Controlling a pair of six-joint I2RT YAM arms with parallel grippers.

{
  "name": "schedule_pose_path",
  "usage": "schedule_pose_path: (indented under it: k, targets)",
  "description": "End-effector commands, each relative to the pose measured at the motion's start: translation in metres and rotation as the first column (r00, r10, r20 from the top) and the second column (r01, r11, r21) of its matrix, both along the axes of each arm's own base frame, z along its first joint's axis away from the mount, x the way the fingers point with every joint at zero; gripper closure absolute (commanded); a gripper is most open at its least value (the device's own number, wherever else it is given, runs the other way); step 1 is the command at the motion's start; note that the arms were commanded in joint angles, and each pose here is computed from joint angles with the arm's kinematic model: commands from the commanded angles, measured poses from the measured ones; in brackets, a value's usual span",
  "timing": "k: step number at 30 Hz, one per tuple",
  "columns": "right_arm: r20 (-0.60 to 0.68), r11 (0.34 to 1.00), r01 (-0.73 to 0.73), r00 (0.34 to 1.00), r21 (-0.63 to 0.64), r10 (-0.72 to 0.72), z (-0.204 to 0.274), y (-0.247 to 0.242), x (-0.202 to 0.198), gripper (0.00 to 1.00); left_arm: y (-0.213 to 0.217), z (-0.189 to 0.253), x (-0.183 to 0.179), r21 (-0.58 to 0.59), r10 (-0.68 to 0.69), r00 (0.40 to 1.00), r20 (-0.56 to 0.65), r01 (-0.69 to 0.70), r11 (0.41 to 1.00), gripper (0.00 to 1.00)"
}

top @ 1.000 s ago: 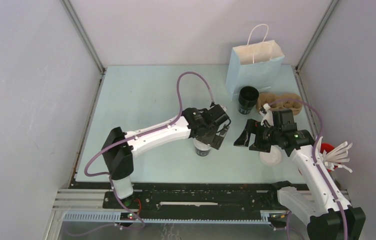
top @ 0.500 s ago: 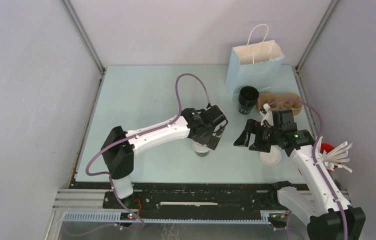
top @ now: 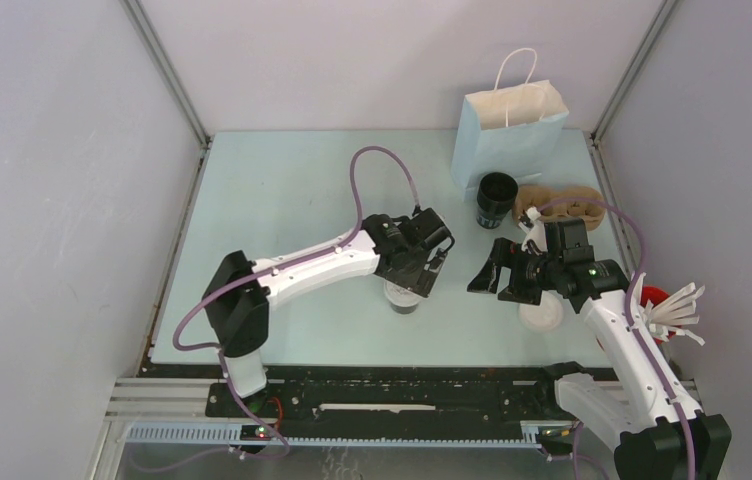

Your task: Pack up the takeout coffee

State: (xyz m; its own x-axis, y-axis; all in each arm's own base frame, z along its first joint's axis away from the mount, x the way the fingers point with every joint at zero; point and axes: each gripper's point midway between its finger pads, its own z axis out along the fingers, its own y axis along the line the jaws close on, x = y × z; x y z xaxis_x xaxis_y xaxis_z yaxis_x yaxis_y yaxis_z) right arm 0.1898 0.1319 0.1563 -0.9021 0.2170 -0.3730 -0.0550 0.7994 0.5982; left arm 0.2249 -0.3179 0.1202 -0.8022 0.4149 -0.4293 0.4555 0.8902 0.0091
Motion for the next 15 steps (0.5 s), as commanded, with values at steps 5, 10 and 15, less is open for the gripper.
schedule_pose_path:
  k: [5,10,15]
  targets:
    - [0.044,1.0,-0.019,0.999,0.006,0.019,0.0083,0.0014,0.0029,0.04,-0.0039,-0.005,0.0029,0.0,-0.02,1.0,-0.007,0.02,1.0,0.13]
    - [0.044,1.0,-0.021,0.999,0.006,0.021,0.0081,0.0016,0.0028,0.04,-0.0043,-0.0055,0.0044,0.004,-0.022,1.0,-0.004,0.022,1.0,0.12]
    - [0.04,1.0,-0.021,0.999,0.006,0.02,0.0073,0.0016,0.0031,0.04,-0.0018,-0.0041,0.0082,0.02,-0.02,1.0,0.015,0.02,1.0,0.17]
